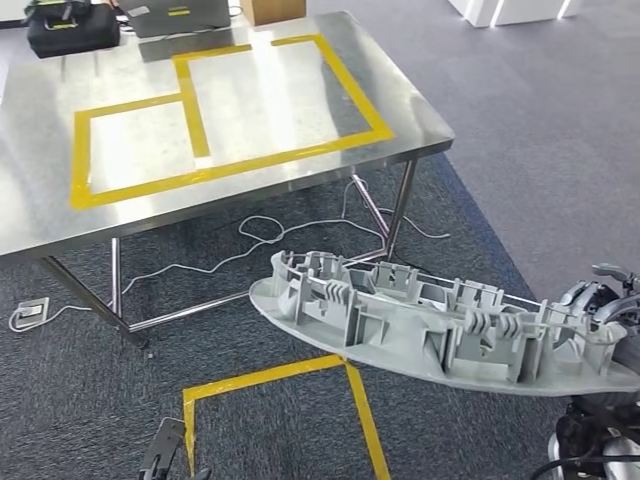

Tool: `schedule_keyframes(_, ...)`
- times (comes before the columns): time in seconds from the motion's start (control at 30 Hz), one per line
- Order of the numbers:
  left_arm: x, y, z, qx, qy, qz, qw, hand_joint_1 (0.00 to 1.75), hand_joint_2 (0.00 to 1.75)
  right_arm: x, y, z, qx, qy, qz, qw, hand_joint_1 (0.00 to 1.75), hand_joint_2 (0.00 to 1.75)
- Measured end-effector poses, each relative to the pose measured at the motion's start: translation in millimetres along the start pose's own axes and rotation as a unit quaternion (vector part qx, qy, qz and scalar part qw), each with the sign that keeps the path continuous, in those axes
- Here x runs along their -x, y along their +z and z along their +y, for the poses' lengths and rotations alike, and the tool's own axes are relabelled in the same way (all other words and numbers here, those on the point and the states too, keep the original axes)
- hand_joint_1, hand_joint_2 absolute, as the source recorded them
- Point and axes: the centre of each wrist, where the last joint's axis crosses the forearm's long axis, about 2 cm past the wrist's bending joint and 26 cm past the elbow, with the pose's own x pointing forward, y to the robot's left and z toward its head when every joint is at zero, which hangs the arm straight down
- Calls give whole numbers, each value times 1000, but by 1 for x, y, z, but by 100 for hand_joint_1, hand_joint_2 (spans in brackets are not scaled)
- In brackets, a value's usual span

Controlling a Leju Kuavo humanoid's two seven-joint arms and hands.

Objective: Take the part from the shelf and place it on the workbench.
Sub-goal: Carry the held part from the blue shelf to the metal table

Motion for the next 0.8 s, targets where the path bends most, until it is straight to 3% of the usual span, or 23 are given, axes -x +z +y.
schedule_keyframes(0.5, -2, 5, -16, 28, -23, -15, 999, 0, 175, 0, -22, -10, -28, 11, -7, 1000, 175, 175)
schedule_keyframes(0.8, -1, 6, -20, 31, -14, -11, 999, 0, 175, 1, -23, -16, -39, 31, 5, 999, 175, 175)
